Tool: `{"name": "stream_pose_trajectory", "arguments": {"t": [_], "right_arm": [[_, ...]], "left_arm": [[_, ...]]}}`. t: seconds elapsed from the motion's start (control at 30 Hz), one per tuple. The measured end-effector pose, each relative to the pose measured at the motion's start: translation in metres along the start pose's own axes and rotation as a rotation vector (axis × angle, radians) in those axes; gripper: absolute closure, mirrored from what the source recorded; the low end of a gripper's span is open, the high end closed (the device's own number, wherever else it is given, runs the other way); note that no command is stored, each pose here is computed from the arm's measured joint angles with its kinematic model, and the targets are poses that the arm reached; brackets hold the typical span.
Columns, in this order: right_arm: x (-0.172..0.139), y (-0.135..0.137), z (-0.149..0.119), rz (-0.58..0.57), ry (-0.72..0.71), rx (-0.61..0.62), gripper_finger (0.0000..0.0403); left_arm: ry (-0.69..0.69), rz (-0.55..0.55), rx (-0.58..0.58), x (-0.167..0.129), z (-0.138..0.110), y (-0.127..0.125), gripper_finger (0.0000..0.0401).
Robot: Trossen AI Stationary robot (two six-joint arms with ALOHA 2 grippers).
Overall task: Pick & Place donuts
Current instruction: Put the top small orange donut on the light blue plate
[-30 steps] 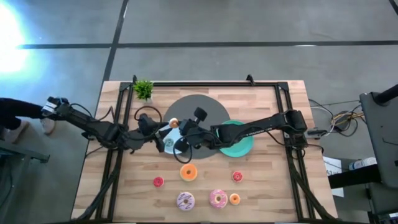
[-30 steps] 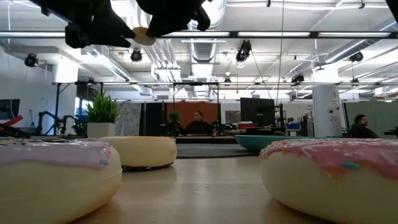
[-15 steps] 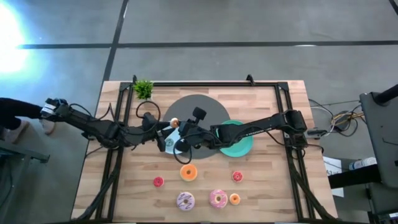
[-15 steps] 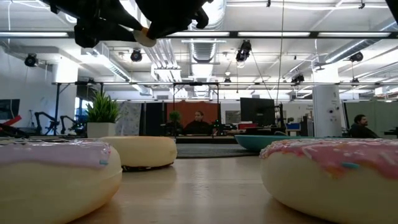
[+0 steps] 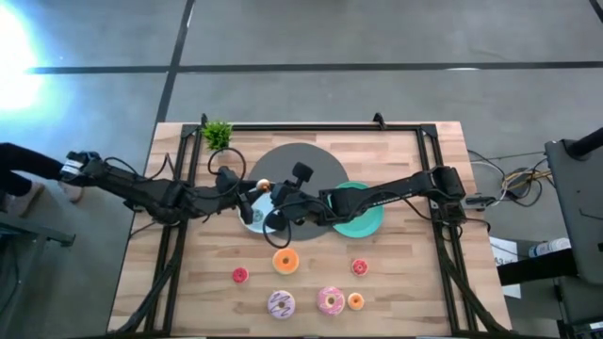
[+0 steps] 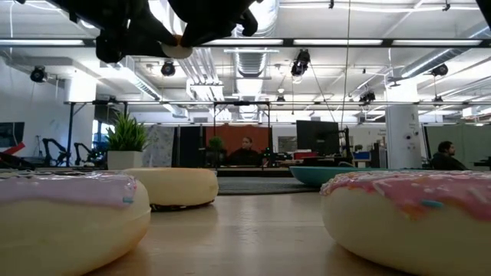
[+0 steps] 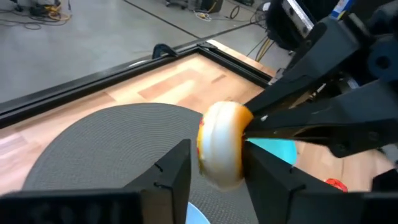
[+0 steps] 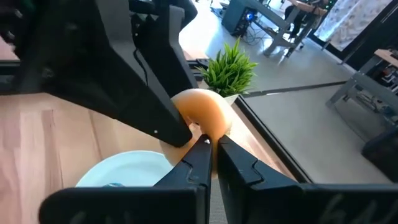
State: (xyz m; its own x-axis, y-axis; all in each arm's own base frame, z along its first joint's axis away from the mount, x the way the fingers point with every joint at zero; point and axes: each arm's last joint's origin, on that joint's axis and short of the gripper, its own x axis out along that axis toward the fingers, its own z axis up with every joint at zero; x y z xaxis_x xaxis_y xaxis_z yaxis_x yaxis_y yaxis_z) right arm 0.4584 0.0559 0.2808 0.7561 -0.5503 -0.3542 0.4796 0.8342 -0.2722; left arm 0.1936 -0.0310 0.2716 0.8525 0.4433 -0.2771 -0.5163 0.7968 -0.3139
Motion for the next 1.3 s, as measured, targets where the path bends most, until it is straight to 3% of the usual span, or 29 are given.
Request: {"name": "stream_pose_trajectory", "arguments": {"t": [0.27, 0.43, 0.6, 0.87, 1.07, 1.3], "right_arm": [[-0.004, 0.002, -0.002, 0.005, 0.021, -0.001, 0.039], [-0.002, -0.002, -0.009, 0.009, 0.099, 0.094, 0.0354], [-0.007, -0.011, -0.003, 0.074, 0.12, 0.187, 0.0282], [-0.03, -0.034, 0.016, 0.018, 0.089, 0.19, 0.0178], [-0.043, -0.05, 0.023, -0.021, 0.098, 0.211, 0.0149], [-0.048, -0.057, 0.022, -0.082, 0.125, 0.203, 0.0153]], "left_arm": [[0.02, -0.011, 0.002, 0.001, 0.0, 0.001, 0.0392], [0.039, 0.007, 0.043, 0.001, -0.003, 0.003, 0.0399], [0.099, 0.051, 0.113, 0.001, -0.01, 0.008, 0.0399], [0.306, 0.235, 0.369, 0.001, -0.037, 0.028, 0.04], [0.405, 0.339, 0.544, 0.021, -0.065, 0.034, 0.04], [0.569, 0.452, 0.711, 0.052, -0.102, 0.043, 0.04]]}}
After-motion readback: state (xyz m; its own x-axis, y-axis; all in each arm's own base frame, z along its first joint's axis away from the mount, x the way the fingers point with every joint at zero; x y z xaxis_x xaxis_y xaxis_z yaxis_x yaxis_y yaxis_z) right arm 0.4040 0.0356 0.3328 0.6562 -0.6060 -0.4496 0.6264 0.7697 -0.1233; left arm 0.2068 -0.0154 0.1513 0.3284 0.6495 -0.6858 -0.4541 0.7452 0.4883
